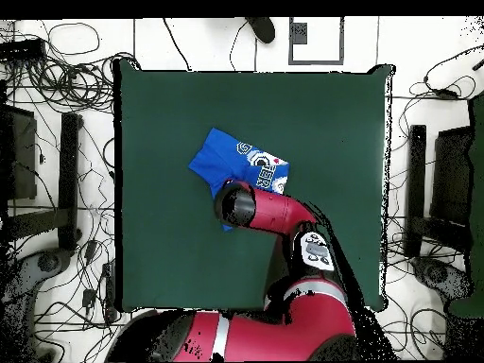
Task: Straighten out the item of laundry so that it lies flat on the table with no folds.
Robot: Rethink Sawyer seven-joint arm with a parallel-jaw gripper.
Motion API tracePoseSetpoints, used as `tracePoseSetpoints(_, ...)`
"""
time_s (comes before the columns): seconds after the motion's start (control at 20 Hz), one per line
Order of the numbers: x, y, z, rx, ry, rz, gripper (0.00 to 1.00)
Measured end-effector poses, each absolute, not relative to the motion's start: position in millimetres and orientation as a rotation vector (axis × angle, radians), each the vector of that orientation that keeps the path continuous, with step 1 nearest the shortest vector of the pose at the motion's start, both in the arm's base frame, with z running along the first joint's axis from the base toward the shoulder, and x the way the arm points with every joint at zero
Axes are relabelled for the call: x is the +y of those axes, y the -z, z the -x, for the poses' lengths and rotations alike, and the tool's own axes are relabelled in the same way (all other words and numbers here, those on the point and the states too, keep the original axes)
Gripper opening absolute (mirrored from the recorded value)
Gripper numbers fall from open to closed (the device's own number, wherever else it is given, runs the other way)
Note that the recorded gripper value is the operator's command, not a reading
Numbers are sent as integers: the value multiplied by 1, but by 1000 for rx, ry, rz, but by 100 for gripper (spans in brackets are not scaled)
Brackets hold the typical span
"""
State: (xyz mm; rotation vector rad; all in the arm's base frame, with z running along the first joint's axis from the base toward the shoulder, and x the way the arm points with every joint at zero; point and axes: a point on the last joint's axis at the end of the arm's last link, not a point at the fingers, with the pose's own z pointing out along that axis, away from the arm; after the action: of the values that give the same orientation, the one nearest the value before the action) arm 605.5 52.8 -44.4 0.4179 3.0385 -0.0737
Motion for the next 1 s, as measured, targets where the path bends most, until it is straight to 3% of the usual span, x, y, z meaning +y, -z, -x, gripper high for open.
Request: tracePoseSetpoints(1.0,47,43,-608,3052,98,-336,0)
